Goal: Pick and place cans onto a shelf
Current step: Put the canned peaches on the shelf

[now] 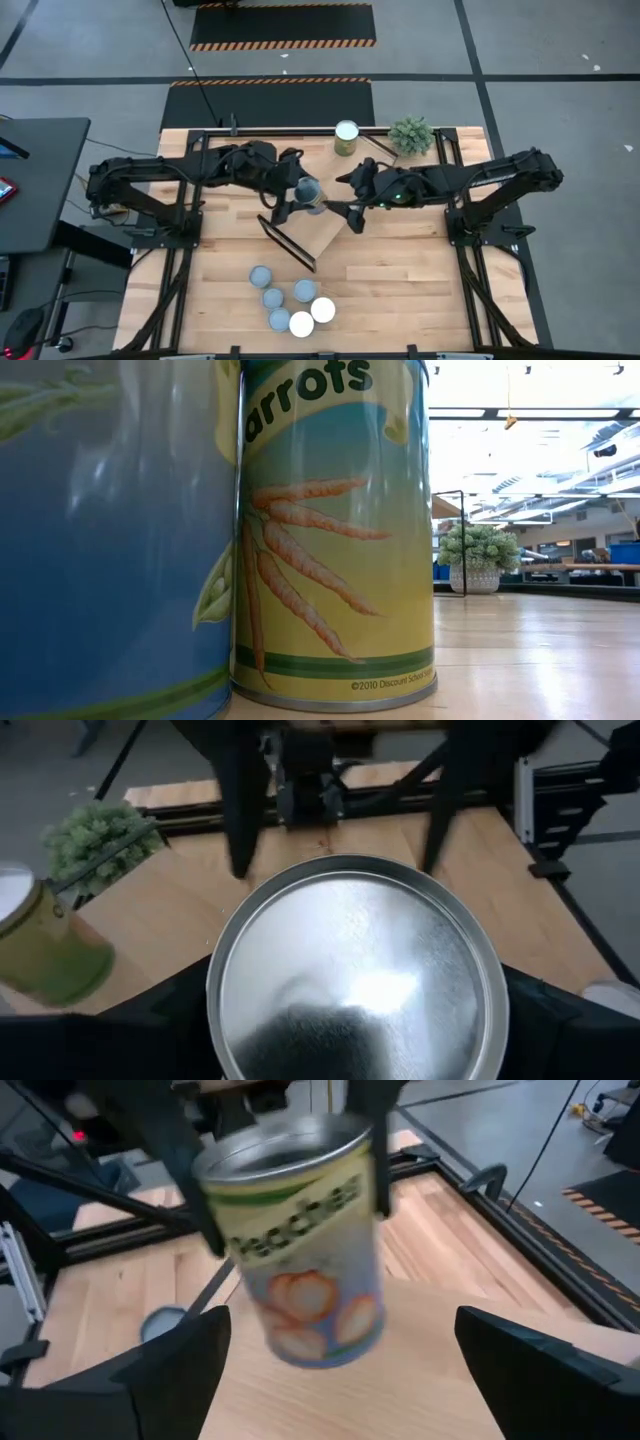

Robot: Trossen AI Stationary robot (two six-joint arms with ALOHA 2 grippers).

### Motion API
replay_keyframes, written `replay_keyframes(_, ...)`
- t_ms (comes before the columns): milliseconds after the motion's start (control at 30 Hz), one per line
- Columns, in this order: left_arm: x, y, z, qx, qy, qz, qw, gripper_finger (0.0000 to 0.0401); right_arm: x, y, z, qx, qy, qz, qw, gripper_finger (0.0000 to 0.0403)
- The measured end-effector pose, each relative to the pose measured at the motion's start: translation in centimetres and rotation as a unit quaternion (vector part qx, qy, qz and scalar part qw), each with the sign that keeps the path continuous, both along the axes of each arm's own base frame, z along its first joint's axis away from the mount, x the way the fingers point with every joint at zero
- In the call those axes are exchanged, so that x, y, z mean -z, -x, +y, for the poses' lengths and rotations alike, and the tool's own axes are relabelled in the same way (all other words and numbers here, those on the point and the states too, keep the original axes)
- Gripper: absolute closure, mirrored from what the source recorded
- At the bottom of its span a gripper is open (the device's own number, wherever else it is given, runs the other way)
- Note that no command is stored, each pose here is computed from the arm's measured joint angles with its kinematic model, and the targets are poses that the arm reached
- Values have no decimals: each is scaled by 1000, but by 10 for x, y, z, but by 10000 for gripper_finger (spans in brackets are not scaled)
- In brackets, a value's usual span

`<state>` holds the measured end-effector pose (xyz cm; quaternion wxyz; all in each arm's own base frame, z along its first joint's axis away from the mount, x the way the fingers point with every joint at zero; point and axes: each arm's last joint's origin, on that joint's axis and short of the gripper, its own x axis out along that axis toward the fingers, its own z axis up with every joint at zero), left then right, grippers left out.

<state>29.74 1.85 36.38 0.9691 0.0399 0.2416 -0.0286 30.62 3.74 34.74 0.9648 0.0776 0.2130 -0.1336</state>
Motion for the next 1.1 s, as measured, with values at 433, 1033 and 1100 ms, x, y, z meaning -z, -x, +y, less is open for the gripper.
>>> replay_keyframes(433,0,-3,0,26,-18,-11,999,90,23,-33,-1,-11,32,-3,999,9)
replay_keyframes(1033,-3,-5,-3,44,-19,-27,999,88,27,-49,-5,-31,41,-39,998,89)
replay_keyframes(1100,-3,-5,-2,40,-18,-31,999,87,24,-46,-5,-31,41,-38,998,88)
